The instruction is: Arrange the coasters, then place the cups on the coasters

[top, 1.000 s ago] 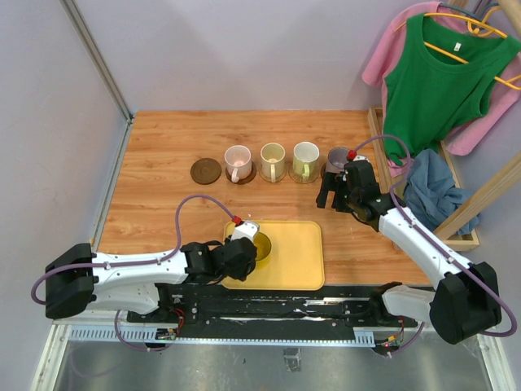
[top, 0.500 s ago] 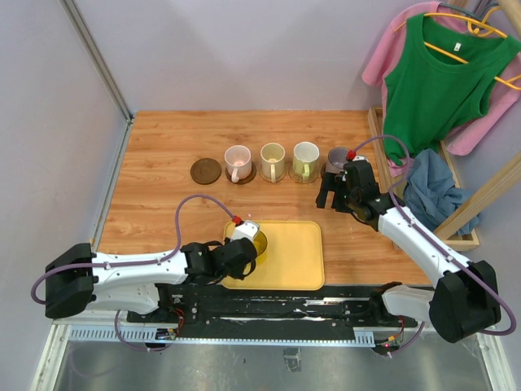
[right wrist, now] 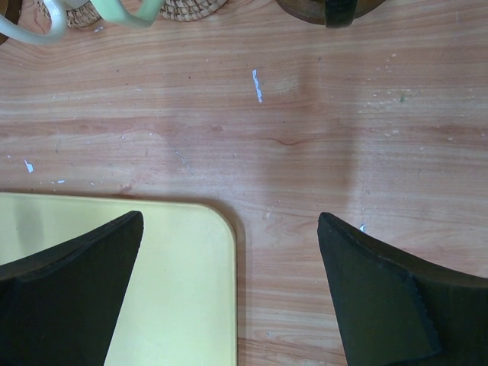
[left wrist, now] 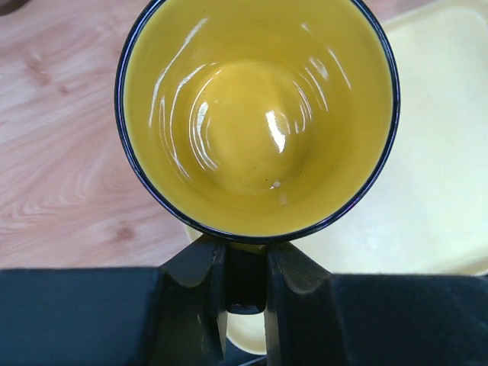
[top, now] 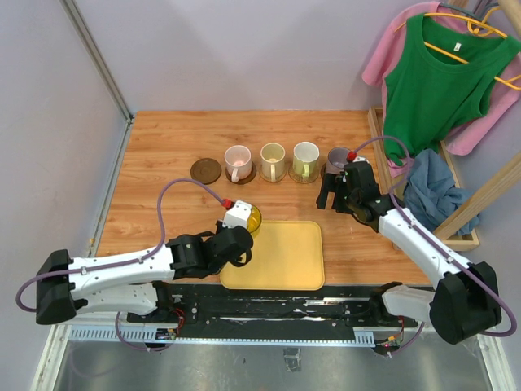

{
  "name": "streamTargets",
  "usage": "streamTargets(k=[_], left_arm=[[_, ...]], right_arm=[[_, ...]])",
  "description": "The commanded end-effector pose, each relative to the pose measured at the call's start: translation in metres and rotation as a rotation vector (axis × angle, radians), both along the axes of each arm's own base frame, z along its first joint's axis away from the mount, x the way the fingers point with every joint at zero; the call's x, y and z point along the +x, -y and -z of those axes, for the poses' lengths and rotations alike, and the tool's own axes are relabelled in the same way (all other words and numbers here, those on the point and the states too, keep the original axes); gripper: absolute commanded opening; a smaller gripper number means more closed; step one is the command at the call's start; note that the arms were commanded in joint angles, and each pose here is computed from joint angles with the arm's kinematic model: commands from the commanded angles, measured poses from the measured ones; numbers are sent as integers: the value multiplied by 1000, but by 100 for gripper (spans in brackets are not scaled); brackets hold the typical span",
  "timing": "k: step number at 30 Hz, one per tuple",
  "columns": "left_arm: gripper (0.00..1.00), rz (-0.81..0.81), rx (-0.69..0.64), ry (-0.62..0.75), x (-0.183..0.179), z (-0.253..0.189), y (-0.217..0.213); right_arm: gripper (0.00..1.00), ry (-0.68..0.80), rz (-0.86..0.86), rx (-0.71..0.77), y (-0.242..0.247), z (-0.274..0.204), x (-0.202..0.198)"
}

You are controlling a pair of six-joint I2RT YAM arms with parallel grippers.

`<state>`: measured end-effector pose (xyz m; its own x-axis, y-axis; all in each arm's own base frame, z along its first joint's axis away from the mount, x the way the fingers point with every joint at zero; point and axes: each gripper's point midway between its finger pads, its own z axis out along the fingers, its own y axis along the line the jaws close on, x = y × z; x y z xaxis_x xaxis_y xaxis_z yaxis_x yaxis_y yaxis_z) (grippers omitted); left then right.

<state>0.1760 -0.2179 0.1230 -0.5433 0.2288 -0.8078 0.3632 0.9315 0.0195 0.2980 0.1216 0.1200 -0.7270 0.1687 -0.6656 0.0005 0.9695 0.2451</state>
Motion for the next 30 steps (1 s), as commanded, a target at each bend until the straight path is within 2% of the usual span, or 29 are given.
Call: streamTargets(k=[1,12,21,30], left_arm=[[0,-162,-53,125,32,-40,-23],[1,-321,-173,226,107,-72,-76],[0,-413,-156,226,175,-60,-113],[0,-461,-147,140,234,-34,-139]], right_arm=[[98,27,33,-31,11,-4,1],[98,73,69,-95,28,-19,6],[98,98,97,-117,43,-26,9],[98,143,122,-121,55,-47,17]])
